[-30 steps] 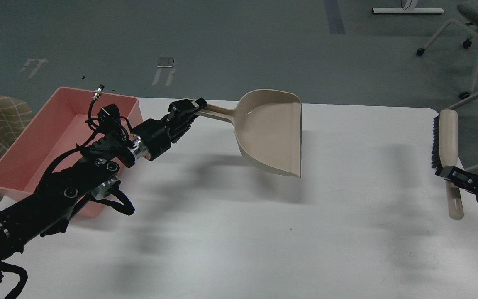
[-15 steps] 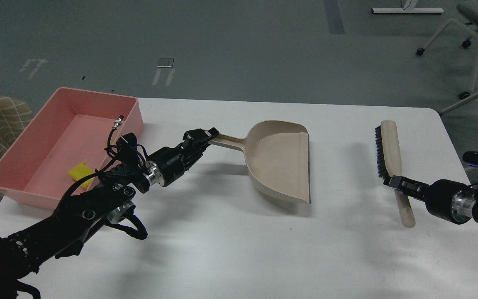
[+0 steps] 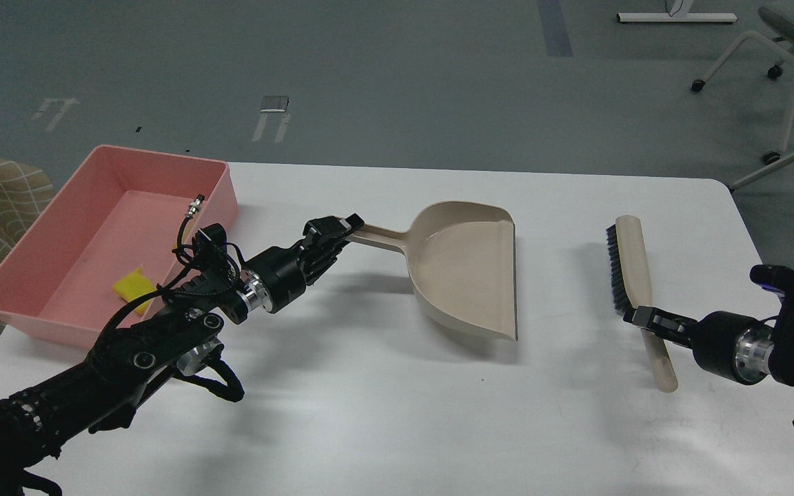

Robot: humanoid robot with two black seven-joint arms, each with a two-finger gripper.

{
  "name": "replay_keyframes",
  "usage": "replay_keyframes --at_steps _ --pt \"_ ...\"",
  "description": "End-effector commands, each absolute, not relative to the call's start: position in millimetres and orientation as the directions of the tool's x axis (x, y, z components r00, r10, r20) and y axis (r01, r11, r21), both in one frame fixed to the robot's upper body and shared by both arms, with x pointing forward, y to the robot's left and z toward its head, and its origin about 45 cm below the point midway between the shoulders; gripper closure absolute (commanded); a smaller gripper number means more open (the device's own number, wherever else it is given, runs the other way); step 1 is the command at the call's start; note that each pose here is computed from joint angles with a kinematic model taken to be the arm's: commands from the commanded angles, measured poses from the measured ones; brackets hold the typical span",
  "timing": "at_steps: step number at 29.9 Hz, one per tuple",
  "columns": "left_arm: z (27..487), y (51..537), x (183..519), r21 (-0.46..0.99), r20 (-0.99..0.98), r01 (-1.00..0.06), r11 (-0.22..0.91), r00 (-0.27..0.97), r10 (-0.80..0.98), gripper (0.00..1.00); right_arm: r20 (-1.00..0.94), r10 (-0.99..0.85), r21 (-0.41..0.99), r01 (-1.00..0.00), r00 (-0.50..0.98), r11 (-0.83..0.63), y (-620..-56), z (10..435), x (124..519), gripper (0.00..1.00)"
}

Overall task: Sweep and dump garbage into bin
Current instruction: 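Lower the dustpan back onto the table with the left gripper and release, then set the brush down on the table and open the right gripper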

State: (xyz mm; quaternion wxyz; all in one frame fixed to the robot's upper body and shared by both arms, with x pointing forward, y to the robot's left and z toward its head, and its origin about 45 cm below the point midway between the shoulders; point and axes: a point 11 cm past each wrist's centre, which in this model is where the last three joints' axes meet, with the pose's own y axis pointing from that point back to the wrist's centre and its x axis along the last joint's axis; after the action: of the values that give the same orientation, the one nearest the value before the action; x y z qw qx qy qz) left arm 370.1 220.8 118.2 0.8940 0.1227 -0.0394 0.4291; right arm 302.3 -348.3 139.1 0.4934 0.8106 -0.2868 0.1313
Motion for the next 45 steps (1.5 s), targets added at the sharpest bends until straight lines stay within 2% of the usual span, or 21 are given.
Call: replay_keyframes --at_steps 1,8,9,12,13,16,20,25,27,28,36,37,39,40,45 --pt "115.4 223.0 369.9 0.203 0.171 -0.782 0.589 0.621 0.765 0.38 0.490 -0.337 0.729 -0.590 0.804 -0.348 -349.0 136.6 299.4 1.00" --pt "117.2 227.0 372.0 0.206 0.173 -0.789 0.579 0.612 0.772 0.26 0.490 -0.339 0.728 -0.591 0.803 -0.348 -349.0 136.5 299.7 1.00" --pt "117.6 228.7 372.4 0.206 0.175 -0.791 0.576 0.609 0.773 0.22 0.487 -0.339 0.730 -0.589 0.805 -0.348 -349.0 135.7 298.9 1.00" --pt "118.9 231.8 373.5 0.206 0.181 -0.794 0.571 0.605 0.775 0.12 0.488 -0.340 0.727 -0.589 0.804 -0.351 -347.6 135.9 299.2 0.93" --pt "119.1 233.3 373.7 0.207 0.182 -0.796 0.569 0.603 0.777 0.11 0.488 -0.342 0.724 -0.591 0.803 -0.355 -345.9 136.2 300.0 0.87" --pt "120.6 241.9 375.8 0.206 0.177 -0.813 0.545 0.578 0.797 0.10 0.490 -0.345 0.722 -0.594 0.801 -0.354 -346.3 136.8 300.9 0.79" --pt "124.2 249.2 379.6 0.195 0.180 -0.834 0.516 0.548 0.817 0.10 0.491 -0.350 0.720 -0.598 0.798 -0.353 -347.3 137.7 301.7 0.78" --pt "129.6 259.1 385.3 0.183 0.210 -0.861 0.474 0.505 0.837 0.10 0.491 -0.352 0.721 -0.599 0.797 -0.349 -348.6 137.5 301.9 0.67" --pt "131.1 264.4 387.0 0.181 0.227 -0.873 0.454 0.486 0.844 0.10 0.490 -0.352 0.721 -0.598 0.797 -0.349 -348.3 137.2 301.4 0.56" --pt "131.3 265.2 387.1 0.182 0.228 -0.873 0.453 0.485 0.844 0.10 0.492 -0.354 0.722 -0.600 0.796 -0.345 -349.4 137.5 302.0 0.53" --pt "133.2 270.5 388.8 0.176 0.200 -0.884 0.433 0.463 0.864 0.10 0.502 -0.360 0.714 -0.612 0.786 -0.341 -351.0 142.7 304.0 0.47" --pt "134.0 271.2 389.4 0.175 0.199 -0.885 0.431 0.460 0.865 0.10 0.507 -0.364 0.707 -0.619 0.781 -0.342 -351.6 145.3 305.7 0.44" --pt "135.6 274.3 390.3 0.173 0.202 -0.888 0.426 0.455 0.867 0.10 0.521 -0.373 0.693 -0.636 0.768 -0.340 -353.6 151.9 308.8 0.23" --pt "138.2 274.4 392.3 0.168 0.206 -0.889 0.426 0.455 0.867 0.10 0.524 -0.371 0.692 -0.637 0.767 -0.340 -354.2 153.4 308.3 0.02" --pt "146.1 279.7 397.6 0.158 0.223 -0.893 0.422 0.449 0.865 0.10 0.547 -0.354 0.687 -0.648 0.759 -0.329 -360.5 164.0 309.2 0.00"
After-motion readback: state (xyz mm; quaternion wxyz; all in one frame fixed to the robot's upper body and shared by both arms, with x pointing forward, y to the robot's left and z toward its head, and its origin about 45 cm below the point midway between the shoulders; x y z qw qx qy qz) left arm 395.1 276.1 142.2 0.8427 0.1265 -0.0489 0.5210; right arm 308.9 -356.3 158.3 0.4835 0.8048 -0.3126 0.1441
